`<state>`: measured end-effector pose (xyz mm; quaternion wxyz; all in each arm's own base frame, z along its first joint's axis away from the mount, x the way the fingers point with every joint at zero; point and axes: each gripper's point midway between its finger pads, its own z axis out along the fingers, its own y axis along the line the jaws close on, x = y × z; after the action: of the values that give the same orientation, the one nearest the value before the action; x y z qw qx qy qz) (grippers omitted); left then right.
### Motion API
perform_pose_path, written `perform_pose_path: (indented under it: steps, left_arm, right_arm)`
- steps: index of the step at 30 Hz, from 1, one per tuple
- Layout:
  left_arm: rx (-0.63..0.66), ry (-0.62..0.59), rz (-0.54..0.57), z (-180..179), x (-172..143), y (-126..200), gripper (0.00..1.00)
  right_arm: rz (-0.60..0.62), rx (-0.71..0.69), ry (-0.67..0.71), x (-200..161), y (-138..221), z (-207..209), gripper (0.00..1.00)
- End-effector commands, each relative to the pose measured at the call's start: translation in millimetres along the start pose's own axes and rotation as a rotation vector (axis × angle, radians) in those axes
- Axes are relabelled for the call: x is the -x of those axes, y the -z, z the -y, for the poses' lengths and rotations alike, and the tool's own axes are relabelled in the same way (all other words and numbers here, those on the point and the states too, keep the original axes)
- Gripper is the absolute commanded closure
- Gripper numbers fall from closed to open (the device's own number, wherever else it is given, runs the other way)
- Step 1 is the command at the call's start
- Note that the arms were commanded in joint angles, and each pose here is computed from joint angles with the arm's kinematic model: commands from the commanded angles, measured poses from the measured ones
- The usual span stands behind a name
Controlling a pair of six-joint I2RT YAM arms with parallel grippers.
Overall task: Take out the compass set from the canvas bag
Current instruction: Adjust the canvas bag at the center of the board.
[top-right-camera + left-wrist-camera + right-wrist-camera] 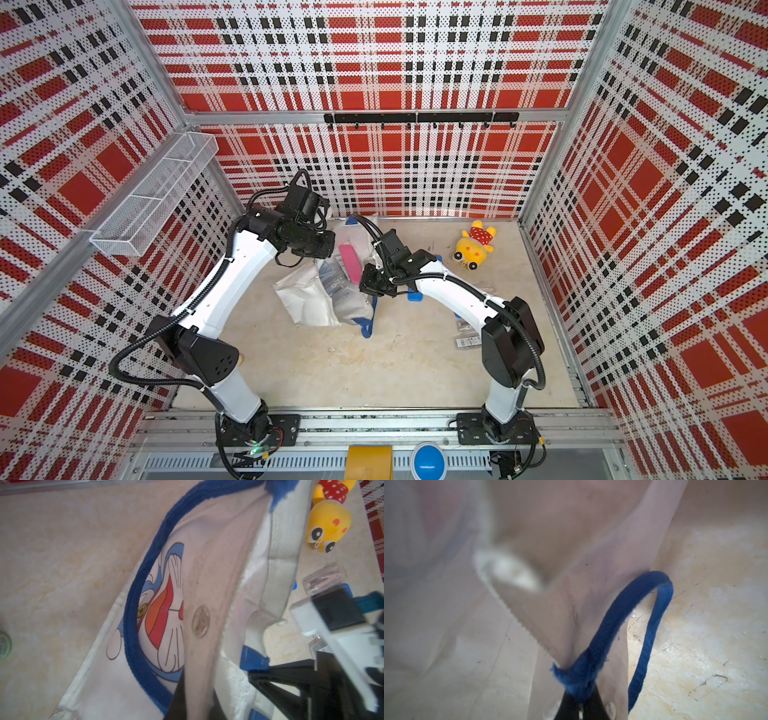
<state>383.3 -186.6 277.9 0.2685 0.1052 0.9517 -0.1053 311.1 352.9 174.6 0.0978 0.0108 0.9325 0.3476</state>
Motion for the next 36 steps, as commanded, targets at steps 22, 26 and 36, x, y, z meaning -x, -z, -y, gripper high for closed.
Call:
perform_pose_path:
  steps: [22,26,36]
  left_arm:
    - [-0.129,0.018,0.097,9.3,-29.8,3.1,1.00]
    - [-0.128,0.024,0.105,11.9,-32.9,7.9,1.00]
    - [-0.112,0.108,0.064,-0.3,-37.2,-1.4,1.00]
  right_arm:
    - [0.267,-0.195,0.128,-6.3,108.3,25.6,0.44]
    - [0.287,-0.106,0.249,-1.6,121.0,-16.5,0.51]
    - [-0.005,0.041,0.029,-22.2,25.0,-63.1,0.68]
